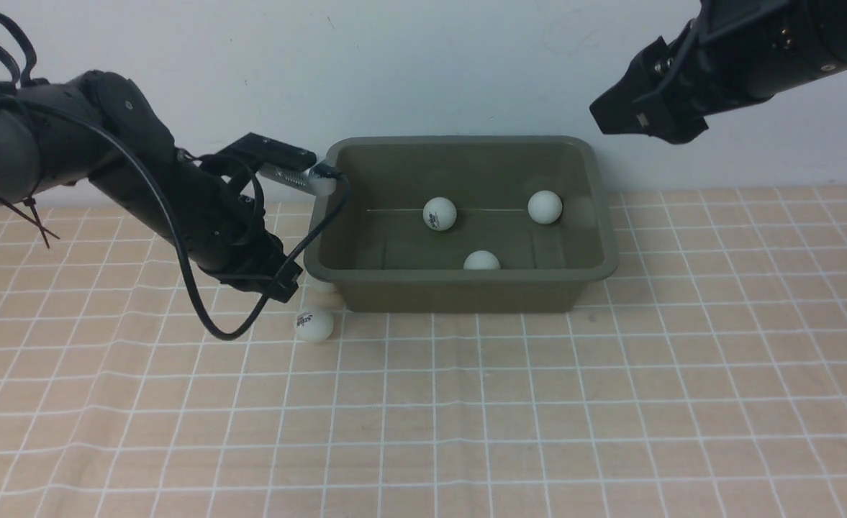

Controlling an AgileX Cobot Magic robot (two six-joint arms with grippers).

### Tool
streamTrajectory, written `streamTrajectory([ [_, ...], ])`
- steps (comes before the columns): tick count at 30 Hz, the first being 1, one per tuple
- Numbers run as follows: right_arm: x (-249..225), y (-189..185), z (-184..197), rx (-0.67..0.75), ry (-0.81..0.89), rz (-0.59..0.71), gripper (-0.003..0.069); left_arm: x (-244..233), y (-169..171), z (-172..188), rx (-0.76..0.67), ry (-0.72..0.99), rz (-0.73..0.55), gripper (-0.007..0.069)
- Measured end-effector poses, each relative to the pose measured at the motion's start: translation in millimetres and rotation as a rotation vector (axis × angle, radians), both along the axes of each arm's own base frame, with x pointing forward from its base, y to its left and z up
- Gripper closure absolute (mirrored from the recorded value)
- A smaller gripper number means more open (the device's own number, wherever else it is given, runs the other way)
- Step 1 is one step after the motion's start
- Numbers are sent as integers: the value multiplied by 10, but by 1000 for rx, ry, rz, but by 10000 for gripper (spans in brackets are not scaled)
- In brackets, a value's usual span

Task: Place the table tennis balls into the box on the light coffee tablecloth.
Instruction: 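Reach for and grasp a ping pong ball on the table beside the basket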

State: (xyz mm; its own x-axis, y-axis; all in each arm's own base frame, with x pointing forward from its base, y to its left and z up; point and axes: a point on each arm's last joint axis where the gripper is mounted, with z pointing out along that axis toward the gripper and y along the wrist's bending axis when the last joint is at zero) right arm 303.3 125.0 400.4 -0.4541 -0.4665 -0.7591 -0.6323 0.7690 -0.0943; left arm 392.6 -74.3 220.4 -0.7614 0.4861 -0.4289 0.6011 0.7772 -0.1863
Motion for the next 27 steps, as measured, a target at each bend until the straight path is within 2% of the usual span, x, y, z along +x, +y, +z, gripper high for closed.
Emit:
streamTrajectory([
  [5,0,0,0,0,0,0,202,-17,17,15,26,14,-20,689],
  [8,0,0,0,0,0,0,202,-12,13,18,20,10,-17,641],
  [10,0,0,0,0,0,0,202,-6,6,22,13,1,-20,571],
  [18,-1,0,-1,0,1,0,202,58,27,30,43,-83,-27,132],
  [19,-1,0,-1,0,1,0,202,69,29,28,47,-96,-32,104],
  [23,1,-4,-2,-7,-2,0,202,86,30,-21,81,-137,-129,76],
  [27,4,-12,-4,-21,-7,0,202,47,28,-93,118,-169,-274,113],
])
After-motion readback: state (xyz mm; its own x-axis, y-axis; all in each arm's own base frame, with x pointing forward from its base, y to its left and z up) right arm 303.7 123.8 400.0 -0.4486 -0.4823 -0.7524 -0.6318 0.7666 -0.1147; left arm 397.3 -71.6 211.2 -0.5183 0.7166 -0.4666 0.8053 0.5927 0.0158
